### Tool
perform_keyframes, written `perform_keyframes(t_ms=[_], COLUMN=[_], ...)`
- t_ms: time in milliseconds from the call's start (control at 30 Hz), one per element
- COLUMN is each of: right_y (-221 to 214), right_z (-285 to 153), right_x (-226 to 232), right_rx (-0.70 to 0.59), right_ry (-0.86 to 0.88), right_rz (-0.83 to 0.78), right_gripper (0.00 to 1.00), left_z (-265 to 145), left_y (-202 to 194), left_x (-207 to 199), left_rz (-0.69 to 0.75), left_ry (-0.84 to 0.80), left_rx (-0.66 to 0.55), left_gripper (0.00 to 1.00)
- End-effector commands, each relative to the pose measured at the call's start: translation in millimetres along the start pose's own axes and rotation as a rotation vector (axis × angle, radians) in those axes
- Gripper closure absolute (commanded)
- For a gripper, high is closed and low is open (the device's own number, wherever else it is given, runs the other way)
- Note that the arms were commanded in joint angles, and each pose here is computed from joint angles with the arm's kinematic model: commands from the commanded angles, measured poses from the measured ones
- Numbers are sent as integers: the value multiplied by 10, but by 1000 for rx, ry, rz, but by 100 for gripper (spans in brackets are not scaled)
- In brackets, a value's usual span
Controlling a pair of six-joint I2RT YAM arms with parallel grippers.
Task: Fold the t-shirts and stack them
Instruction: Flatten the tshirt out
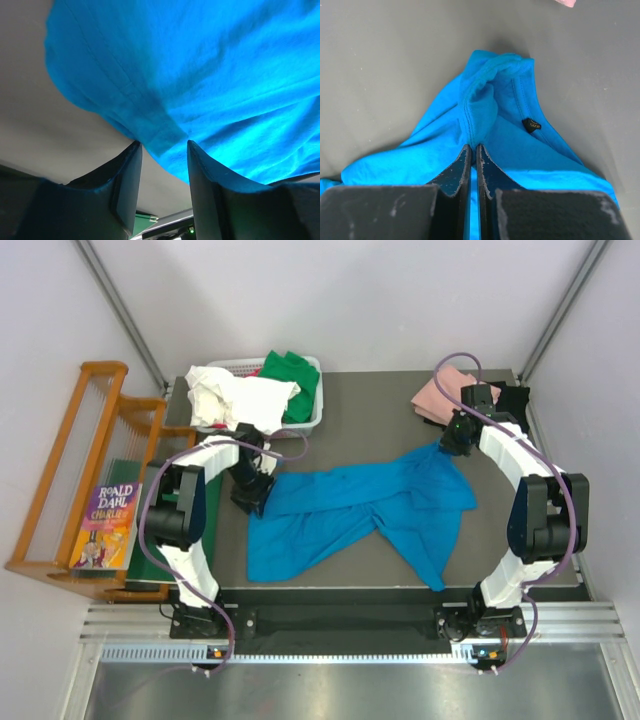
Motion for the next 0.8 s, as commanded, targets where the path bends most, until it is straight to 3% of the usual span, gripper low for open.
perform_keyframes(t_ms=[0,500,767], right_y=[194,223,211], right_z=[-138,-153,-142], right_x=[81,96,87], right_rx=[-78,-79,-76], right_ry=[43,44,40], right_rz=[4,1,4], right_gripper=[100,100,100], left_z=[-89,-67,-50], left_y=[238,235,243], left_x=[-8,2,-20], left_rz=[11,12,8], left_ry=[14,26,13], left_rx=[-67,-62,-61], left_gripper=[54,55,76])
Point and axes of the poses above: each gripper's point midway between its finger pads, its own z axis out along the fingers, its own x axis along the line the jaws close on, y = z × x, the point moved 1 cm from there along -z, back along the fingers
